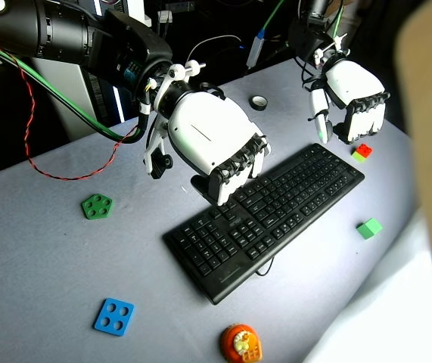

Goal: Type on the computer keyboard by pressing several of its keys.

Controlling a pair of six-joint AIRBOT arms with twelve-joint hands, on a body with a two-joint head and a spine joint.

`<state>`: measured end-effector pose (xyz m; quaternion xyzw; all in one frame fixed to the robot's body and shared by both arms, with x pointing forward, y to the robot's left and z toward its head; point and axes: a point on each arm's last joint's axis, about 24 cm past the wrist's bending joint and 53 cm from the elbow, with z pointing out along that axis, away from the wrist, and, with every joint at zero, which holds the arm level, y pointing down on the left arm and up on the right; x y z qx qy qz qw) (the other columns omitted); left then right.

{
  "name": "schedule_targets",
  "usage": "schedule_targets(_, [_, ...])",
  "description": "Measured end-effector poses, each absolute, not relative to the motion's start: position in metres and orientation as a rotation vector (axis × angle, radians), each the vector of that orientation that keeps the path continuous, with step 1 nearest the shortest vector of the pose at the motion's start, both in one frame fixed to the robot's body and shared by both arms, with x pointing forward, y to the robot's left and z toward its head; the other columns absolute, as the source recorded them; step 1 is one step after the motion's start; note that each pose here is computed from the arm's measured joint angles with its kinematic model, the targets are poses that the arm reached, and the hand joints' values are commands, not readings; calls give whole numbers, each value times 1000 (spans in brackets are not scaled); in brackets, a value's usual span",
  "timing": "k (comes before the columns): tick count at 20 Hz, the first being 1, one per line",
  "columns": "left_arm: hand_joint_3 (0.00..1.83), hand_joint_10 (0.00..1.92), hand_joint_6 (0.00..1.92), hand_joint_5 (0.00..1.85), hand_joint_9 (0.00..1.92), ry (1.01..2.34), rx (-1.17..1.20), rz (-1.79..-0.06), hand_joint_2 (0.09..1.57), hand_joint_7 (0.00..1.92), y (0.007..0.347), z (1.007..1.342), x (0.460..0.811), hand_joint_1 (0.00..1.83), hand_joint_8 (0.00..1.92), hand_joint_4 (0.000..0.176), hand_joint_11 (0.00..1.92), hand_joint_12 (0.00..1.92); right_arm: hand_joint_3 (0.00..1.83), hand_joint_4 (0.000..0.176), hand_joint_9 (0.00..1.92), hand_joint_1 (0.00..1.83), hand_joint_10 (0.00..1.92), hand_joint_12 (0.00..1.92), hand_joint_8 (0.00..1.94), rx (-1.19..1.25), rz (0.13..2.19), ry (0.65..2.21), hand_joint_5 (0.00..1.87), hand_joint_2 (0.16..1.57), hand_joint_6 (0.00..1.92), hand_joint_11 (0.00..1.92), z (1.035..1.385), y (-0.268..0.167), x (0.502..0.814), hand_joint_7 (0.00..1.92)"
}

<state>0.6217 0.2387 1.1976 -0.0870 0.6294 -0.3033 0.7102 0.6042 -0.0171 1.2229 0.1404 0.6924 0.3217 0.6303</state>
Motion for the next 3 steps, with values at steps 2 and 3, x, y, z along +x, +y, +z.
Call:
schedule_targets(2, [6, 1921, 1888, 1045, 1165, 1391, -205, -670, 1502, 1204, 242, 1201, 622, 378, 1829, 0, 1042, 1921, 23, 176, 1479, 376, 1921, 1921, 1902, 321, 737, 1585, 1254, 1551, 1888, 1437, 1223, -17, 604, 1443])
schedule_targets(3, [3, 1921, 1852, 1044, 1167, 1390, -209, -669, 1498, 1213, 243, 1203, 622, 384, 1796, 0, 1059, 1921, 21, 176, 1465, 388, 1921, 1921, 1897, 320, 738, 1586, 1246, 1551, 1884, 1415, 1223, -17, 604, 1432])
